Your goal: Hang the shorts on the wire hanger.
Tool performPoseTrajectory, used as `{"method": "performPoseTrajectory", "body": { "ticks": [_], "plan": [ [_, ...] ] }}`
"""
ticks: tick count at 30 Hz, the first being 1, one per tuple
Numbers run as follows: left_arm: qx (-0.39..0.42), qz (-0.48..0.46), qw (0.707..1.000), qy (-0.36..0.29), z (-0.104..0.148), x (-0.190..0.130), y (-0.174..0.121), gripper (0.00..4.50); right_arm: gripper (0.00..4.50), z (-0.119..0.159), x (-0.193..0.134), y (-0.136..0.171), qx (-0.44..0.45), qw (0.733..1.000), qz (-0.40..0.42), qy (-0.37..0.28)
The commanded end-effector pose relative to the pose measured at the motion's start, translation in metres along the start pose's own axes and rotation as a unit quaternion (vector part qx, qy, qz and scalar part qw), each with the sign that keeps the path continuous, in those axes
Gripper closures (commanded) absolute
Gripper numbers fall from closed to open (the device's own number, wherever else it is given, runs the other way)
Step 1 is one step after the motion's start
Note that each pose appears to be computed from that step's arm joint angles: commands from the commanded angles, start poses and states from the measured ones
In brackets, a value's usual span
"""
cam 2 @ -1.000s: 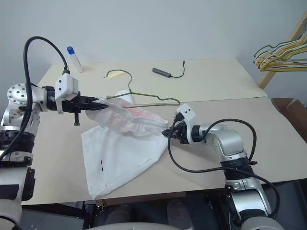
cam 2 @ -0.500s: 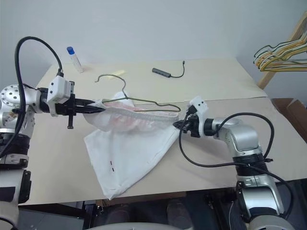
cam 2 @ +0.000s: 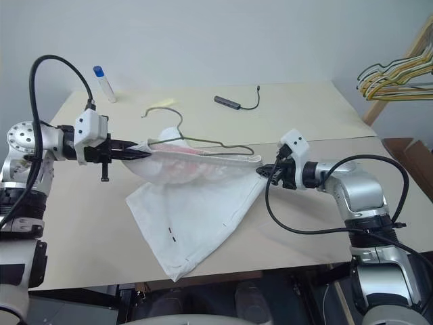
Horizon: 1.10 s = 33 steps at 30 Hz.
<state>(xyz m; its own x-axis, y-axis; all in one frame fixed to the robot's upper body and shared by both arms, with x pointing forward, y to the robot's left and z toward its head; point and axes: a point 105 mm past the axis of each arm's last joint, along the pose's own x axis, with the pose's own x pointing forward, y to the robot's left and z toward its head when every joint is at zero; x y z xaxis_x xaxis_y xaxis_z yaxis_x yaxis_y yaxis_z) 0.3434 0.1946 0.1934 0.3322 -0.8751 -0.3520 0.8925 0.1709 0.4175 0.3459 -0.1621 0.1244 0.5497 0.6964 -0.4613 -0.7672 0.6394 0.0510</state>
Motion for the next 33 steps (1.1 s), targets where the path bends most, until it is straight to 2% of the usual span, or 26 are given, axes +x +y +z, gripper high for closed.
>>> {"method": "performPoseTrajectory", "body": {
  "ticks": [1,13,20,24,27,33],
  "plan": [
    [0.027,0.016,1.000,0.000,0.012,-0.013,0.008,4.50,4.46,0.003,-0.006,-0.016,-0.013,0.999,-0.034,0.005],
    [0.017,-0.004,0.999,0.030,-0.002,-0.020,-0.001,4.50,4.46,0.011,-0.013,-0.030,-0.027,0.998,-0.052,0.004],
    [0.020,0.043,0.997,0.067,-0.008,-0.015,0.013,4.50,4.46,0.028,-0.019,-0.011,-0.118,0.993,-0.024,-0.013],
    [0.025,0.033,0.997,0.069,-0.008,-0.015,0.011,4.50,4.46,0.033,-0.022,-0.009,-0.160,0.987,-0.029,-0.006],
    [0.031,0.027,0.997,0.067,-0.006,-0.014,0.010,4.50,4.46,0.047,-0.025,-0.003,-0.195,0.980,-0.028,-0.004],
    [0.069,0.015,0.996,0.055,0.013,-0.006,0.012,4.50,4.46,0.098,-0.017,0.030,-0.307,0.951,-0.031,-0.015]
  ]
}}
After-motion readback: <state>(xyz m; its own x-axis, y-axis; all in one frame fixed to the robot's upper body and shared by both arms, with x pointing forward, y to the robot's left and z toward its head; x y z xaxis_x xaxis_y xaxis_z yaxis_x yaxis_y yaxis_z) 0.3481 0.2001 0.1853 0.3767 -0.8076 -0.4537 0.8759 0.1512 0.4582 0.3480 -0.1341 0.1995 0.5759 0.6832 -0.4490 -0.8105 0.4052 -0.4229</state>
